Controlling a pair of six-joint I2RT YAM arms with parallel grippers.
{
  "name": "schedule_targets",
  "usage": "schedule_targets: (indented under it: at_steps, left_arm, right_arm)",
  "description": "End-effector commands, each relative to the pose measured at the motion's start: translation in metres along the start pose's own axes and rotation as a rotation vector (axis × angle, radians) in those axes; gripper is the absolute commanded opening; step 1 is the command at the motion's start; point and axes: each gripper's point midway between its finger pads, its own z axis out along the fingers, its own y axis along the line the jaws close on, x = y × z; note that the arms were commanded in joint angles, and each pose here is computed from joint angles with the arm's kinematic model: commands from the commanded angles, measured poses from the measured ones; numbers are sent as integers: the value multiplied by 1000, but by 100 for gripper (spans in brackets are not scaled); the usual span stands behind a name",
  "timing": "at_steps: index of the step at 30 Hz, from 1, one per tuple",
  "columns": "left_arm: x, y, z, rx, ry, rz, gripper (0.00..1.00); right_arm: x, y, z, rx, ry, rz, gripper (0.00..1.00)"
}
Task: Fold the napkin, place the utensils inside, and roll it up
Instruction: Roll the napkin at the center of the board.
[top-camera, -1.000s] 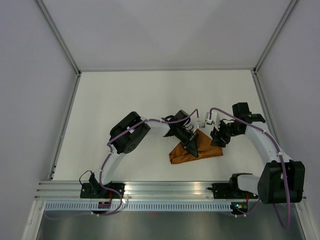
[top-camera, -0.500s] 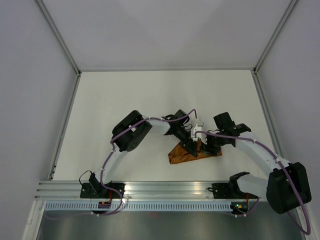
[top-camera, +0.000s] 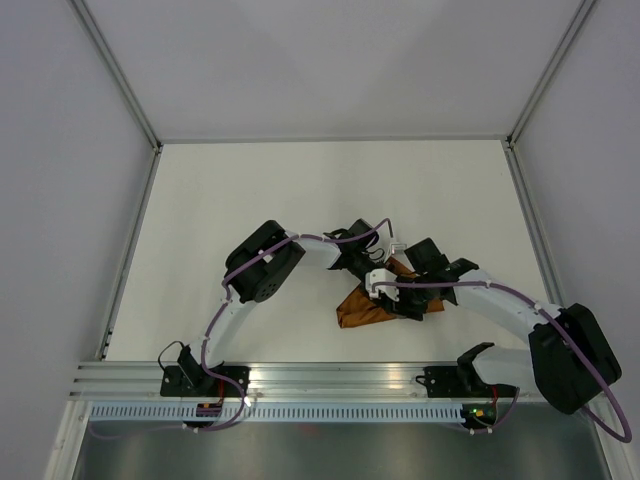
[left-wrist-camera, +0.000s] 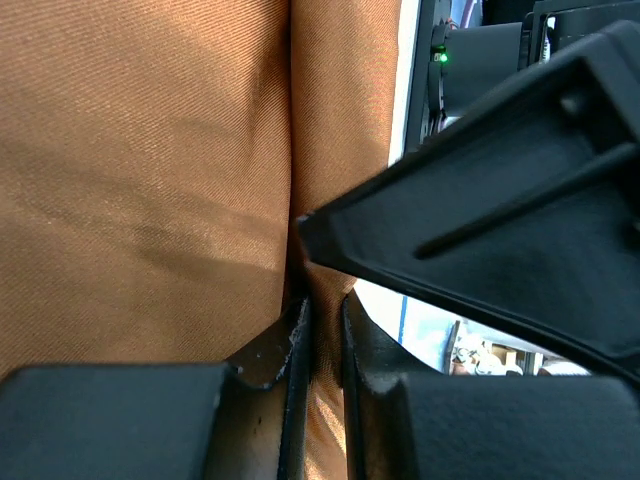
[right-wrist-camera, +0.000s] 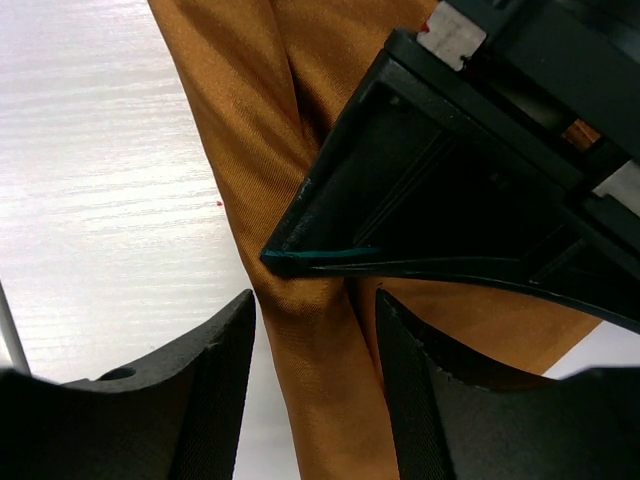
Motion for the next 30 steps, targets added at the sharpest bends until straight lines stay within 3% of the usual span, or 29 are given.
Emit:
schedule_targets:
  at_steps: [1, 3, 10, 16, 19, 20, 24, 30]
  left_arm:
    - [54, 80, 3, -266, 60, -236, 2]
    - [54, 82, 2, -267, 58, -241, 2]
    - [50, 82, 0, -281, 35, -261, 5]
    - [37, 75, -8, -256, -64, -316, 15]
    - [26, 72, -12, -242, -143, -321, 20]
    - [10, 63, -16, -214, -201, -259, 21]
    - [-5, 53, -31, -188, -328, -291, 31]
    - [-34, 46, -47, -190, -468, -261, 34]
  right_arm:
    - [3, -7, 6, 32, 13, 18, 57]
    - [5, -7, 9, 28, 22, 26, 54]
    - [12, -6, 16, 11, 45, 56, 28]
    - [15, -8, 20, -25, 69, 72, 18]
    - [16, -11, 22, -65, 77, 89, 17]
    - [17, -13, 23, -77, 79, 95, 16]
    - [20, -24, 27, -173, 90, 142, 14]
    - [15, -44, 33, -255, 83, 183, 15]
